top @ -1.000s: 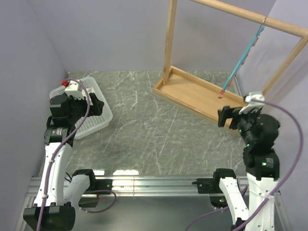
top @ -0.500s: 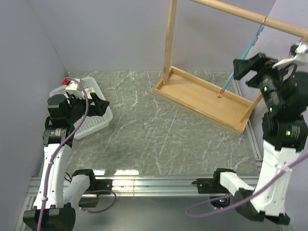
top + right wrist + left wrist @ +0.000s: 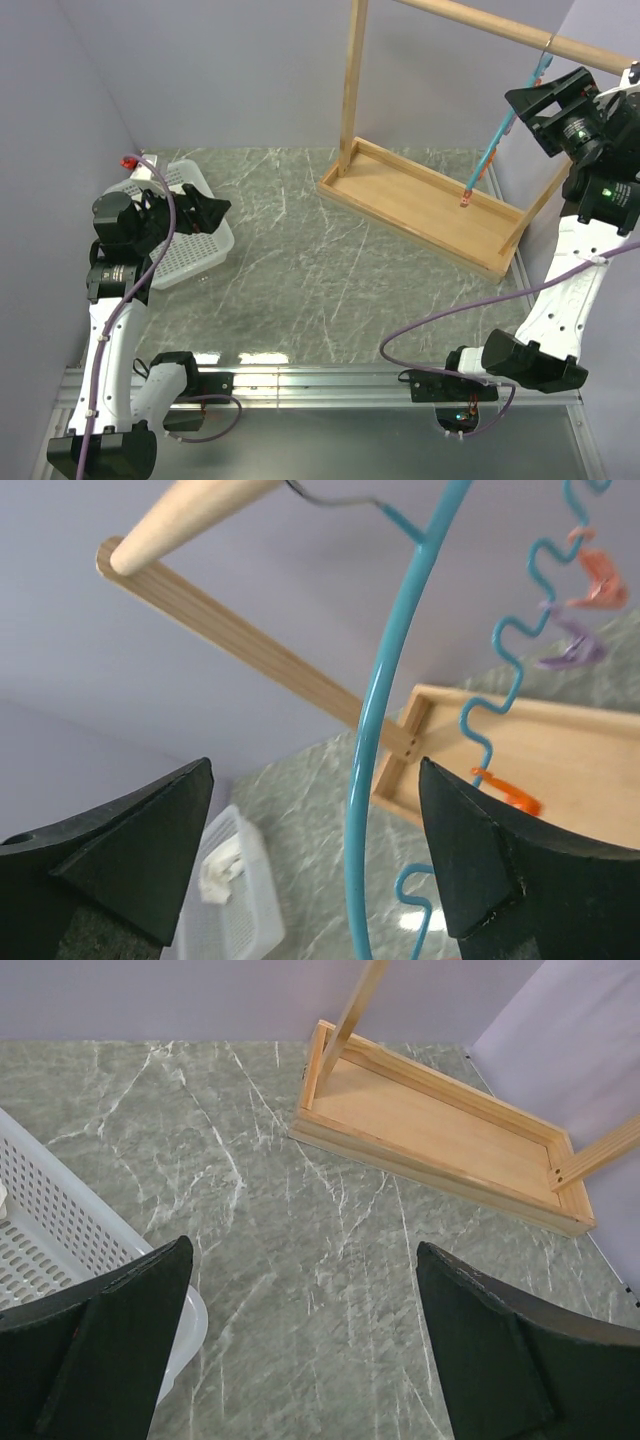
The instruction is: Clip the underwear to the hanger
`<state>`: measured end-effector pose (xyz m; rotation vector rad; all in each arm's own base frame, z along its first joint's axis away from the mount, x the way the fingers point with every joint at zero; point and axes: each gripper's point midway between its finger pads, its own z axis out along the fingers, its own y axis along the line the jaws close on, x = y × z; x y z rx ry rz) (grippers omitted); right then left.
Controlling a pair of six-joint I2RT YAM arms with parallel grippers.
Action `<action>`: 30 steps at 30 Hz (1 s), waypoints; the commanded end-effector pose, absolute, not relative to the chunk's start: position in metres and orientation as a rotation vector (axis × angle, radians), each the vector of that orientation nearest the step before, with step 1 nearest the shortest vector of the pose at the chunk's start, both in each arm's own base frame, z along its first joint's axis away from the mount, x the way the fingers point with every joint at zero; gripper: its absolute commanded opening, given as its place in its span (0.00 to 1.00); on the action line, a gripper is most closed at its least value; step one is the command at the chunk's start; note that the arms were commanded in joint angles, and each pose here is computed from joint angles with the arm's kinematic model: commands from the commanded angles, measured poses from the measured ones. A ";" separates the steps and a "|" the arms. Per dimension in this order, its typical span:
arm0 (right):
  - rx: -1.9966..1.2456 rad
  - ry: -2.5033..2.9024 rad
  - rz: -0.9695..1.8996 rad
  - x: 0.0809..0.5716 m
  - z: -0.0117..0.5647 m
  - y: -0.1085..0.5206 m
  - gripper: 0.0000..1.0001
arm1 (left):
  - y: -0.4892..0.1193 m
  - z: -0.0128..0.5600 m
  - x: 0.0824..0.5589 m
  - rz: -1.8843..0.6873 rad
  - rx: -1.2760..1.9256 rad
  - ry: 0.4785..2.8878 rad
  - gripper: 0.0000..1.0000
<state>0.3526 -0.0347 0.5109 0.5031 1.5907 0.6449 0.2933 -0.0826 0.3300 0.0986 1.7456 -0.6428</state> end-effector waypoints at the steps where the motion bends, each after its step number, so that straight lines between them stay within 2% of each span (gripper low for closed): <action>1: 0.424 1.527 0.791 0.347 0.534 -0.014 0.90 | -0.087 0.355 0.294 -0.665 0.134 1.662 0.99; 8: 0.486 1.540 0.873 0.367 0.508 -0.019 0.88 | -0.085 0.350 0.297 -0.655 0.120 1.673 0.99; 14: 0.472 1.472 0.938 0.376 0.510 -0.017 0.85 | -0.085 0.353 0.299 -0.659 0.117 1.665 0.99; 22: 0.453 1.448 1.003 0.384 0.511 -0.015 0.59 | -0.087 0.357 0.299 -0.674 0.120 1.659 0.99; 25: 0.442 1.436 1.022 0.385 0.515 -0.013 0.43 | -0.086 0.357 0.301 -0.668 0.112 1.663 0.99; 26: 0.443 1.437 1.028 0.385 0.515 -0.013 0.34 | -0.085 0.358 0.301 -0.664 0.111 1.662 0.99; 30: 0.447 1.436 1.046 0.389 0.515 -0.013 0.14 | -0.086 0.360 0.302 -0.669 0.112 1.661 0.99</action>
